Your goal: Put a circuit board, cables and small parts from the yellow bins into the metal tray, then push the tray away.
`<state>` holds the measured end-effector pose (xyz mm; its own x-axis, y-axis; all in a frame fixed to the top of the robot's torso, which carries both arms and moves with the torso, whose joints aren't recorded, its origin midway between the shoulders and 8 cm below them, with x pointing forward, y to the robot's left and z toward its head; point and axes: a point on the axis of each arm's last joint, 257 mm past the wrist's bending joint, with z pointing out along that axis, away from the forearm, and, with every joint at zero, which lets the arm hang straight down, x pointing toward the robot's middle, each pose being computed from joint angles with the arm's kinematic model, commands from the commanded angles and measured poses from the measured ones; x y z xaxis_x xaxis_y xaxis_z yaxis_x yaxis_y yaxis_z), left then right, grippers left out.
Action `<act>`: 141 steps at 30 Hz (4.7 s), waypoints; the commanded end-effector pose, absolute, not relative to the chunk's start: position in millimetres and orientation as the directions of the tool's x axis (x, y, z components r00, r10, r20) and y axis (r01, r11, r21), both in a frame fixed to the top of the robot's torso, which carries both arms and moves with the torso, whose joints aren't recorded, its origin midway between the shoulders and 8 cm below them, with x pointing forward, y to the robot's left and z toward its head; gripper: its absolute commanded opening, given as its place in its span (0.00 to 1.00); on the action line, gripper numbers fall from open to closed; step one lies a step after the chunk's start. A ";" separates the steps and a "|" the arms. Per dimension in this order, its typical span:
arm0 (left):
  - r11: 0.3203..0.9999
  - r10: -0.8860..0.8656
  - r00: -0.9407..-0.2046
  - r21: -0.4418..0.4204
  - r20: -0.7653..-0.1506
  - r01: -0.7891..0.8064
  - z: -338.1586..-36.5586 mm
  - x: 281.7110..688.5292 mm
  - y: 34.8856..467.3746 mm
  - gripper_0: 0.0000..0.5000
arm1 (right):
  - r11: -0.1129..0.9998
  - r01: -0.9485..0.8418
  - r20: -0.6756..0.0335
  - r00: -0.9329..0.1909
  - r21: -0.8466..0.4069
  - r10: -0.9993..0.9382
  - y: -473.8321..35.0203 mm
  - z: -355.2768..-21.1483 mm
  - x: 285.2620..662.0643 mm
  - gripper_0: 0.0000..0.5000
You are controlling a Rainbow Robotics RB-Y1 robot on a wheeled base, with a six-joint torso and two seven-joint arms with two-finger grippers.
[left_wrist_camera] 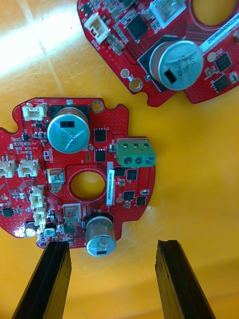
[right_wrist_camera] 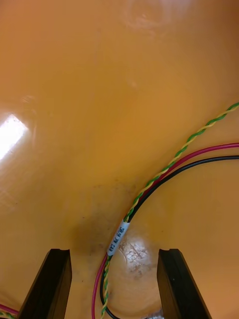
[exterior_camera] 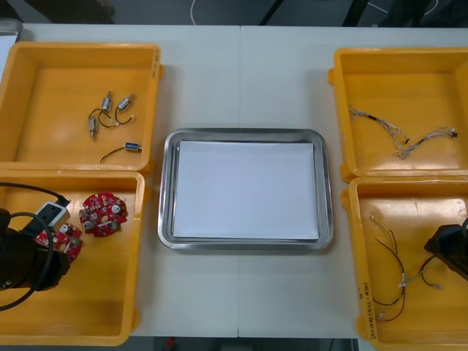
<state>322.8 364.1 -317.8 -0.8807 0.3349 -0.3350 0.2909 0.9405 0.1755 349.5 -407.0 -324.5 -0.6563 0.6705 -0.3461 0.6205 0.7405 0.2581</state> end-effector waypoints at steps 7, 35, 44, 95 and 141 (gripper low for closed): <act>0.914 0.399 -0.864 0.212 -0.307 0.347 -328.1 319.0 370.4 1.00 | 0.679 0.667 -0.319 -0.601 0.306 0.733 -394.0 -331.5 357.2 1.00; 0.916 0.396 -0.852 0.214 -0.343 0.340 -323.8 330.3 368.2 0.00 | 0.632 0.714 -0.286 -0.564 0.302 0.775 -392.6 -343.9 352.7 0.09; 0.928 0.369 -0.862 0.195 -0.347 0.318 -302.7 330.5 375.4 0.00 | 0.620 0.722 -0.296 -0.547 0.306 0.783 -402.7 -338.8 352.9 0.00; 0.831 0.549 -0.702 0.204 -0.453 0.518 -131.9 376.1 211.7 0.00 | 0.995 0.097 -0.578 -0.812 0.004 0.081 -395.1 -120.9 330.4 0.00; 0.728 0.676 -0.646 0.184 -0.355 0.660 -257.7 411.8 71.6 0.00 | 0.782 -0.549 -0.464 -0.634 -0.294 -0.619 -322.4 -92.3 321.2 0.00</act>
